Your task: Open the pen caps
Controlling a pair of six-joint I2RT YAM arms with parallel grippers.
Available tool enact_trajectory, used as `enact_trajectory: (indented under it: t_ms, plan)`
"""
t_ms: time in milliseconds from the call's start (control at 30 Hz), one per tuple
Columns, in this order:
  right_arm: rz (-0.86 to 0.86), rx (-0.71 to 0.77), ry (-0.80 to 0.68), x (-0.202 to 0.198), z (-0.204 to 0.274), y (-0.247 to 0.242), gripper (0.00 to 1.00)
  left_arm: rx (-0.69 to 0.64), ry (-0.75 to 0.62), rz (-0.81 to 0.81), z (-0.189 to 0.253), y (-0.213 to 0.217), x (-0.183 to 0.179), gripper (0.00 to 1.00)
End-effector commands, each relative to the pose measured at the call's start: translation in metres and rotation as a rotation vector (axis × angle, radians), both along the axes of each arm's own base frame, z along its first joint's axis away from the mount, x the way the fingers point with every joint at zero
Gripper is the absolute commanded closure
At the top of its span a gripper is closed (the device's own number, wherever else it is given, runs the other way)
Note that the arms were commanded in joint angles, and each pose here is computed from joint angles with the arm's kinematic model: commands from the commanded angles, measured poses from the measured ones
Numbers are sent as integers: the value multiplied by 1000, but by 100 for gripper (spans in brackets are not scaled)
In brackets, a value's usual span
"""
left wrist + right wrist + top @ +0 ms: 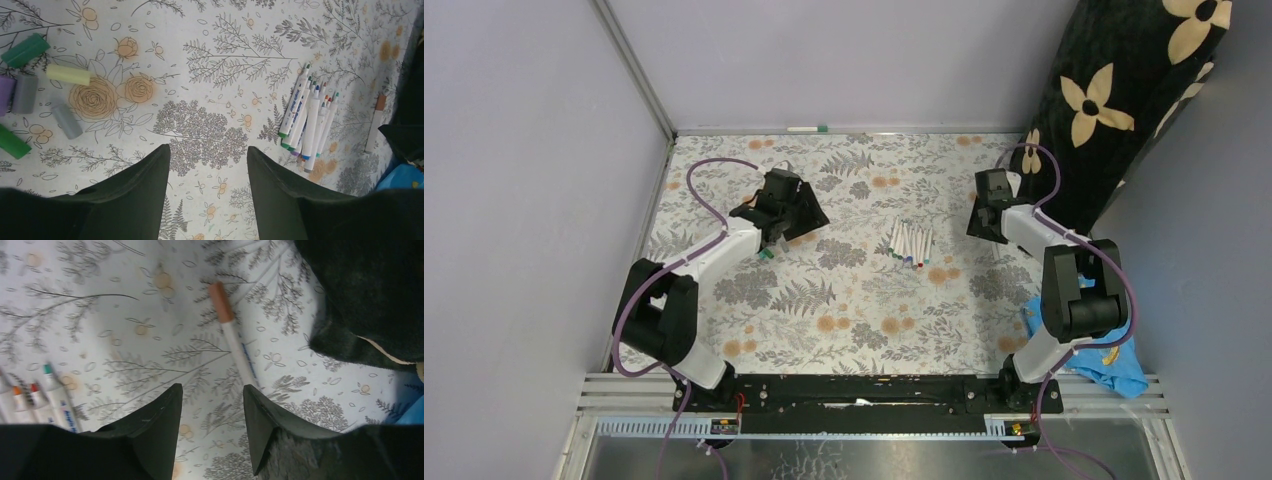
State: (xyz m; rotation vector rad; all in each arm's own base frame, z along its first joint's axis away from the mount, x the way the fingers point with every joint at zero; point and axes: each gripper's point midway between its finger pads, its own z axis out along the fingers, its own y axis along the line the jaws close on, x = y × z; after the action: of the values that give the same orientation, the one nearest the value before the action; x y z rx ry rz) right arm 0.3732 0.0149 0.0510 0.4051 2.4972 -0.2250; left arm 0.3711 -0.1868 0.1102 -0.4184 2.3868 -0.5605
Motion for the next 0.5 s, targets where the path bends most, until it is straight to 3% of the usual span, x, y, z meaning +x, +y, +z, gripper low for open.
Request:
enact_trajectory:
  t_ms: [0, 467]
  plan:
    - [18, 22, 37, -12, -3, -10, 45, -56, -78, -37, 22, -14, 8, 36]
    - [1, 60, 136, -30, -35, -26, 46, -85, -114, -30, 40, -15, 6, 36]
